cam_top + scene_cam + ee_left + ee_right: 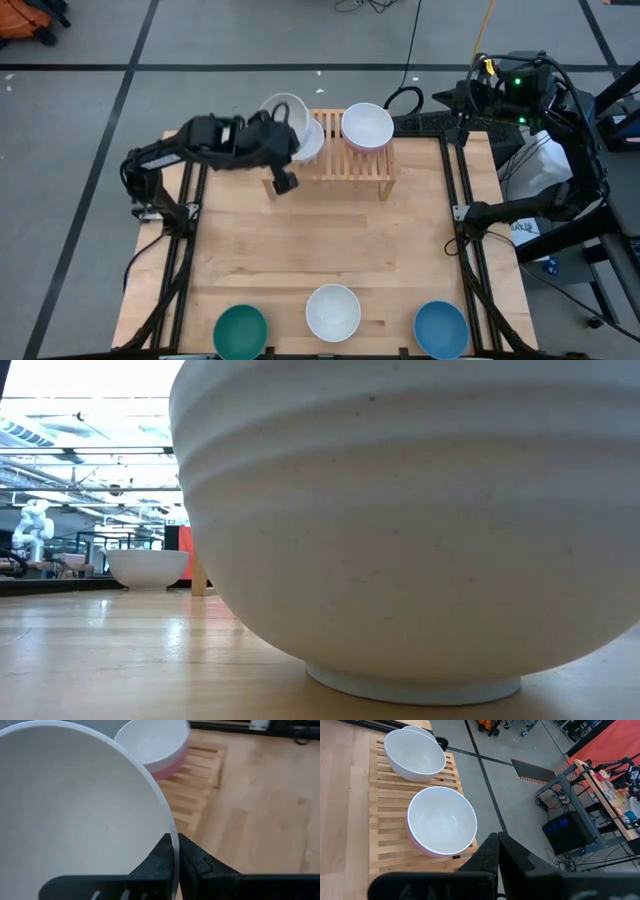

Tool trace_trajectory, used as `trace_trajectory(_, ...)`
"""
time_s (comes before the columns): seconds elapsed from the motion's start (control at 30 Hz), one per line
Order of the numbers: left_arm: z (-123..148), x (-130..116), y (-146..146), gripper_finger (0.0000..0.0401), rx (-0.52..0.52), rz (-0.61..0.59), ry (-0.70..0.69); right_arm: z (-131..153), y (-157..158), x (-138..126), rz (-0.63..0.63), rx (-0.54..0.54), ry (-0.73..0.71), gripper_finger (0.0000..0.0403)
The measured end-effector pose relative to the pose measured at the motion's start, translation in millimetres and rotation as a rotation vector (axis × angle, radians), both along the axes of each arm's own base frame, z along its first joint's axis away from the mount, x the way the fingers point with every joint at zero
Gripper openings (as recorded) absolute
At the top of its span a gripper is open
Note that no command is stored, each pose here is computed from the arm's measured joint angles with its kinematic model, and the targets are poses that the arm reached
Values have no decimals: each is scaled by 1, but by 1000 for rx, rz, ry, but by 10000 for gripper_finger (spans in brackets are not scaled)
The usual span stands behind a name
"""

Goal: Place and stack bowls onto a shelf
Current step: Stack the gray bowl on top of the white bowl on the shelf

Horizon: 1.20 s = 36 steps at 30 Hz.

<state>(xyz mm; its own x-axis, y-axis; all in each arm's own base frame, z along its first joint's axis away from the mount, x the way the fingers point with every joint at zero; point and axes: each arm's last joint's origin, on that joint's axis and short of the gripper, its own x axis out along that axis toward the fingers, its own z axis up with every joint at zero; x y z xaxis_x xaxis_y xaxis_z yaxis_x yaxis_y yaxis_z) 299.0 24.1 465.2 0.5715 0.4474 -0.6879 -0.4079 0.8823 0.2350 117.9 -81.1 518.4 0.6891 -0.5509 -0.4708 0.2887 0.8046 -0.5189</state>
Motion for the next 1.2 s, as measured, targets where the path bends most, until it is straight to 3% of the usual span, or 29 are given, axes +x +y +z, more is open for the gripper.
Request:
trace_trajectory(0.37, 0, -14, 63, 8, -164, 62, -3, 0, 0, 0, 0, 0, 0, 0)
trace_trajectory(0.7, -14, -8, 97, 8, -101, 29, 96, 0, 0, 0, 0, 0, 0, 0)
trace_trajectory(1.2, -50, 17, 112, 8, -187, -118, 276, 0, 0, 0, -15, 21, -16, 0)
